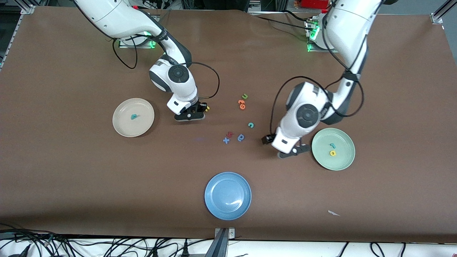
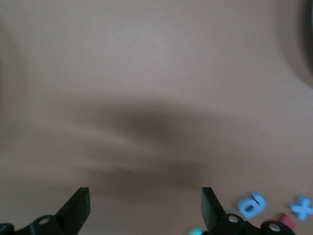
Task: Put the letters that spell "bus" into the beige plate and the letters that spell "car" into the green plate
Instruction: 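Place the yellow s on the beige plate while the left gripper reaches letters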
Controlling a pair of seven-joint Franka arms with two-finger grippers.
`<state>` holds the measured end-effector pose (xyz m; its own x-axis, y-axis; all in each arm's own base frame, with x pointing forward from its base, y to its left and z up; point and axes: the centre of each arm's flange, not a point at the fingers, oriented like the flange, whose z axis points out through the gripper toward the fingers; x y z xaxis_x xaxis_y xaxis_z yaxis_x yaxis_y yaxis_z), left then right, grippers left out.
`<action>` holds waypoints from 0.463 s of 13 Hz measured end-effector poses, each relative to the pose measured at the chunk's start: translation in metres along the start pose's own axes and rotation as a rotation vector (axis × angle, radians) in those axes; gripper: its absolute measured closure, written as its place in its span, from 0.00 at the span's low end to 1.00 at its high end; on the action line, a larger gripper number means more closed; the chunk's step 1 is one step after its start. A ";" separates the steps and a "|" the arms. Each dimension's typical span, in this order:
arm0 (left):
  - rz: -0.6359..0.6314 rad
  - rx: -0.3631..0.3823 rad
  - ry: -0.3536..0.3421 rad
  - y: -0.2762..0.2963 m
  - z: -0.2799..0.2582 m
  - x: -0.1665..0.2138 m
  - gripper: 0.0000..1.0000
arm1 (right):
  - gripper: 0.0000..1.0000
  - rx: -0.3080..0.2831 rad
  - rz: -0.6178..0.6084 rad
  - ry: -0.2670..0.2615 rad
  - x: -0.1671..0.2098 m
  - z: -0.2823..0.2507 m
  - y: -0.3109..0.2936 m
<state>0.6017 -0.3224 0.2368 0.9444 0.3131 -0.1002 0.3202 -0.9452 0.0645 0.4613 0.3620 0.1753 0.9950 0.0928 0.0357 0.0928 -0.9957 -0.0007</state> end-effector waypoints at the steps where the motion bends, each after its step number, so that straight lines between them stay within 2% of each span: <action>1: -0.013 -0.006 0.009 0.014 0.007 -0.015 0.00 | 0.78 0.000 0.000 0.001 0.000 0.000 0.000; 3: -0.026 -0.020 0.025 0.036 0.025 -0.043 0.00 | 0.78 -0.008 0.004 0.007 0.005 -0.004 0.005; 6: -0.016 -0.024 0.042 0.040 0.055 -0.068 0.02 | 0.78 -0.088 -0.037 0.002 0.028 -0.034 0.046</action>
<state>0.5464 -0.3861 0.1914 0.9413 0.3324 -0.0595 0.3366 -0.9376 0.0867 0.4927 0.3189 0.2100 0.9909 0.1300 0.0363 0.1263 -0.9880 0.0889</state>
